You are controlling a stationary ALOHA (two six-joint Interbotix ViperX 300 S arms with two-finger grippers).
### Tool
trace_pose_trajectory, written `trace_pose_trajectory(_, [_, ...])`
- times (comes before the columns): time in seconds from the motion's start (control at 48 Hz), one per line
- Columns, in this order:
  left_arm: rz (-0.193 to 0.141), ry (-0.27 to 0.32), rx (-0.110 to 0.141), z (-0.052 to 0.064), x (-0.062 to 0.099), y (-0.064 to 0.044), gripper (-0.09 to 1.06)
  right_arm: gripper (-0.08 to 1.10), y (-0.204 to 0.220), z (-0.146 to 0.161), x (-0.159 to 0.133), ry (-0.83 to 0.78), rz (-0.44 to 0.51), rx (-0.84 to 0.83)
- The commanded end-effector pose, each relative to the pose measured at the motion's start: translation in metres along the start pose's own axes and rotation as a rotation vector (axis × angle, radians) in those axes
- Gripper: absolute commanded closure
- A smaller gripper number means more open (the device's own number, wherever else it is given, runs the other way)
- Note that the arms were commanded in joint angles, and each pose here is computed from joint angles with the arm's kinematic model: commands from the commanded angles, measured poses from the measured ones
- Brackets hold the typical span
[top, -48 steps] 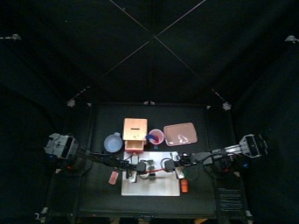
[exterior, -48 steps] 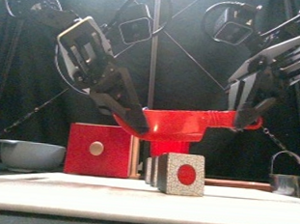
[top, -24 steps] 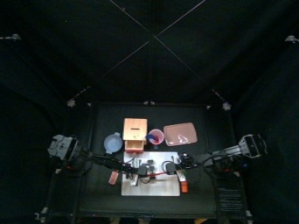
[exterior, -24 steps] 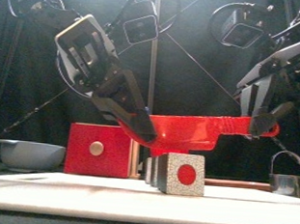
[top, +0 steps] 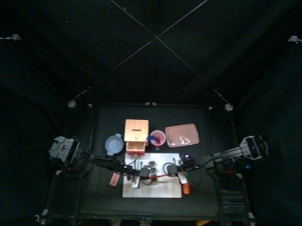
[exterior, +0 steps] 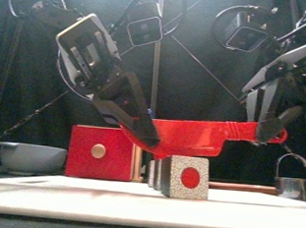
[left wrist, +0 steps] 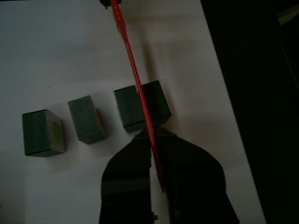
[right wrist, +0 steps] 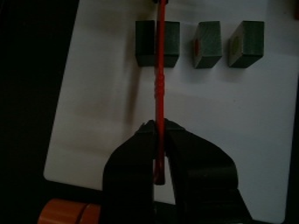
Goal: Place sushi on board then cut the sushi with the knife then place the pieces on the plate
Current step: Cut the sushi into 4 pieces
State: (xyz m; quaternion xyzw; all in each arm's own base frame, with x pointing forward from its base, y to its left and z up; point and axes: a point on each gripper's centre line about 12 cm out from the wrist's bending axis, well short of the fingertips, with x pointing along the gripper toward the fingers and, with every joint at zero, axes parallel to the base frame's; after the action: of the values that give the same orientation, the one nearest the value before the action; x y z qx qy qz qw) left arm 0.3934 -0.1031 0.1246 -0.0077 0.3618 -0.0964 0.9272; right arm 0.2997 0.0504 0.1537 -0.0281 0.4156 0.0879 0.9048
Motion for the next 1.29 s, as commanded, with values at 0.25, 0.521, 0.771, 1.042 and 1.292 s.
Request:
trace_pose_trajectory(0.25, [-0.017,-0.012,0.016,0.007,0.000,-0.009,0.61,0.61,-0.002,0.005,0.007,-0.006,-0.007,-0.005])
trace_pose_trajectory(0.521, [-0.013,0.040,0.005,-0.010,0.017,-0.009,0.61,0.61,0.002,-0.006,0.026,0.047,0.000,-0.011])
trace_pose_trajectory(0.771, [-0.029,0.053,0.005,-0.012,0.024,-0.019,0.61,0.61,0.018,-0.010,0.038,0.081,0.034,-0.015])
trace_pose_trajectory(1.042, [-0.030,0.018,-0.005,0.000,0.015,-0.019,0.61,0.61,0.020,-0.002,0.030,0.063,0.042,-0.029])
trace_pose_trajectory(1.292, [-0.007,-0.056,-0.003,0.024,-0.007,-0.002,0.58,0.61,0.014,0.015,0.012,0.033,0.029,-0.083])
